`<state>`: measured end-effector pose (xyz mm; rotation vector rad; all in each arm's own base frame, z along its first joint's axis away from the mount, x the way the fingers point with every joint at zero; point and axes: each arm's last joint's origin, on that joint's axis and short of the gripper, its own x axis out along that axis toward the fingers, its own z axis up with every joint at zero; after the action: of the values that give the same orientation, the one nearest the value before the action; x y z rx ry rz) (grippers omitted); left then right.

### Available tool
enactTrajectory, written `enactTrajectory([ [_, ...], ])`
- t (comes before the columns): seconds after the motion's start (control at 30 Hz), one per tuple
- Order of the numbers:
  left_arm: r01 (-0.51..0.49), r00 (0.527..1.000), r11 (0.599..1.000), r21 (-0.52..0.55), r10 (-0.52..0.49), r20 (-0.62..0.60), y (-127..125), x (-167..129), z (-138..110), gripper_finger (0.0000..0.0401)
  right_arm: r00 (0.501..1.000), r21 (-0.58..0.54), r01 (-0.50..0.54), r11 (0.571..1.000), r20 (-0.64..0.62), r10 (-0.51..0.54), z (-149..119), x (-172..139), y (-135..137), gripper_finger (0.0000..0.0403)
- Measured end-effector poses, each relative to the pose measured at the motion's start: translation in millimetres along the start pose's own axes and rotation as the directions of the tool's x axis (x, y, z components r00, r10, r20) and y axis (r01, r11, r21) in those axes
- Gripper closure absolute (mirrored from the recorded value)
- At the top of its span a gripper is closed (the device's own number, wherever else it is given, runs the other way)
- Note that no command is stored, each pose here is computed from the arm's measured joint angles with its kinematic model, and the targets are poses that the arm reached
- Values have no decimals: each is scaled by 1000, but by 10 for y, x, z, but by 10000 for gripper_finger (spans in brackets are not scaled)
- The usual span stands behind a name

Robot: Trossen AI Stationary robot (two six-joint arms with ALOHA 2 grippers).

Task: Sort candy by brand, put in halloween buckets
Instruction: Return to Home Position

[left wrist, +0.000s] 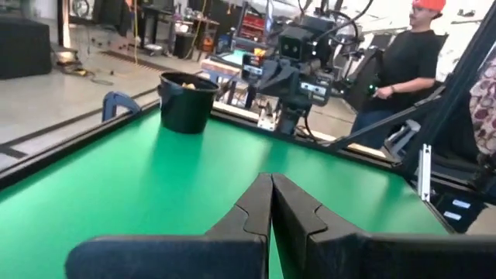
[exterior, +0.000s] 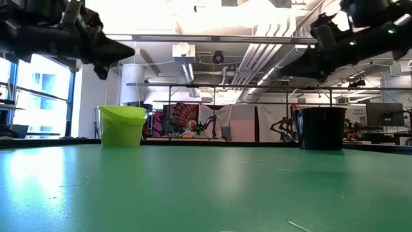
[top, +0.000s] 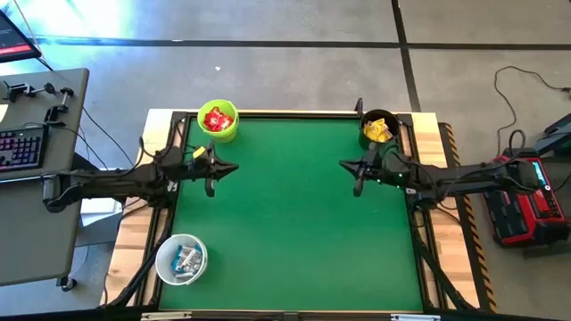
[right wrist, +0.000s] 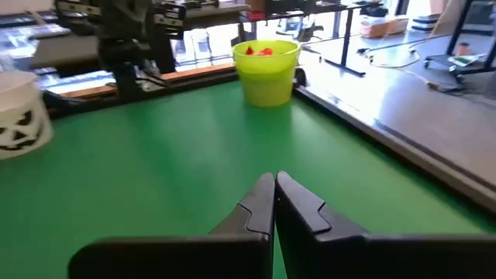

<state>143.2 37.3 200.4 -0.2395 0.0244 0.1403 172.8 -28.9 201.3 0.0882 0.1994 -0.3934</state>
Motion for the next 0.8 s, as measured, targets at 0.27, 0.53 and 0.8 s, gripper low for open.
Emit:
enactTrajectory([
  [0.27,-42,990,999,3,42,-133,-48,-123,-182,401,996,53,-78,996,55,75,-273,-282,-4,403],
  [0.53,-55,993,998,-28,51,-106,15,-268,-414,401,991,47,-127,991,40,125,-367,-520,-79,403],
  [0.8,-58,995,998,9,59,-76,29,-388,-463,401,985,44,-117,992,132,111,-375,-709,-166,403],
])
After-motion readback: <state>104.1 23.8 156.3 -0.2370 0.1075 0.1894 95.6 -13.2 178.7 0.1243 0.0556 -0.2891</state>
